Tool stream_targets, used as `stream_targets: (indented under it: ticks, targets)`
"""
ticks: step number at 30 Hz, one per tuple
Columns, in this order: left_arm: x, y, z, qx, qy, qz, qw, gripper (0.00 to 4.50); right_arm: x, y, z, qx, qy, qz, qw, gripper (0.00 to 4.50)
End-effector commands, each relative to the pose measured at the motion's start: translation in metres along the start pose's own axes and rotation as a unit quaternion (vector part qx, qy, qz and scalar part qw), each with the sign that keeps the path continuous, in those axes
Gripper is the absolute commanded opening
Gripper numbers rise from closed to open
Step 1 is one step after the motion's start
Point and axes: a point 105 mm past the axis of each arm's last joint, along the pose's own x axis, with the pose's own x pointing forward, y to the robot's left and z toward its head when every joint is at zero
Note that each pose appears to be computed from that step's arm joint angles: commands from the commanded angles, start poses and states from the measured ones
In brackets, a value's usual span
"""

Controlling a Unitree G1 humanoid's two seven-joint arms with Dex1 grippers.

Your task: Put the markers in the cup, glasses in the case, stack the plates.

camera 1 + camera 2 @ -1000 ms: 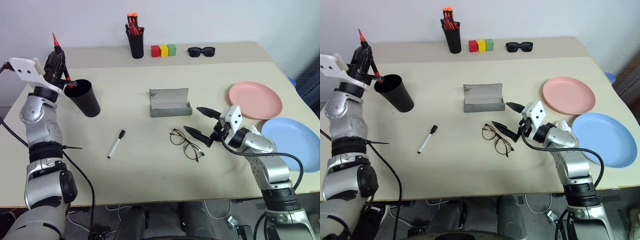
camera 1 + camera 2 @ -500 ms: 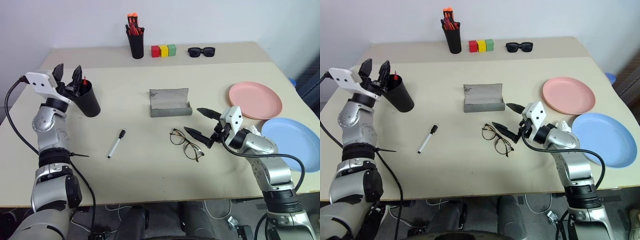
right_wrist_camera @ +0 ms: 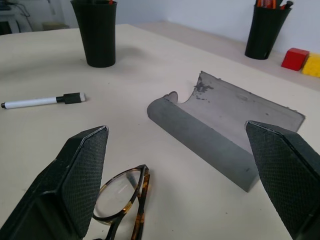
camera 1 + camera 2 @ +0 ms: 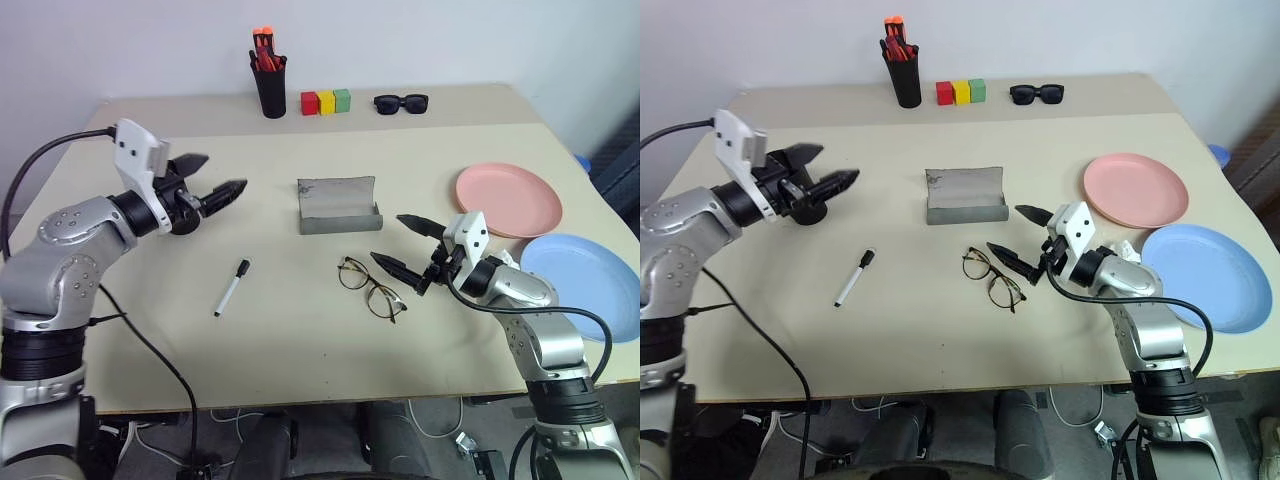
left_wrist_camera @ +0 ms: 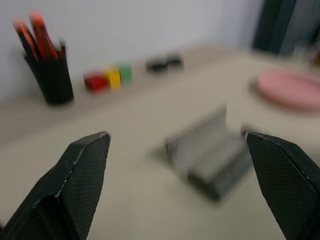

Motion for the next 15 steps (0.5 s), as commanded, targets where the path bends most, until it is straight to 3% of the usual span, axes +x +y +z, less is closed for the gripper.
stream_targets:
  ticks: [1, 6, 10, 15]
  targets:
    - [0.004, -0.016, -0.017, -0.042, 0.075, 0.025, 0.996, 4.45, 0.000, -0.004, 0.014, -0.019, -0.023, 0.005, 1.000, 4.50]
    - [0.007, -0.010, -0.067, -0.048, 0.205, 0.098, 0.973, 4.45, 0.003, -0.001, 0.013, -0.019, -0.024, 0.011, 0.999, 4.50]
    - [0.015, -0.031, -0.096, -0.104, 0.277, 0.043, 0.954, 4.45, 0.003, 0.003, 0.012, -0.019, -0.023, 0.017, 0.999, 4.50]
    - [0.021, -0.032, -0.089, -0.123, 0.293, 0.032, 0.948, 4.45, -0.015, 0.025, 0.019, 0.001, -0.015, 0.102, 0.995, 4.50]
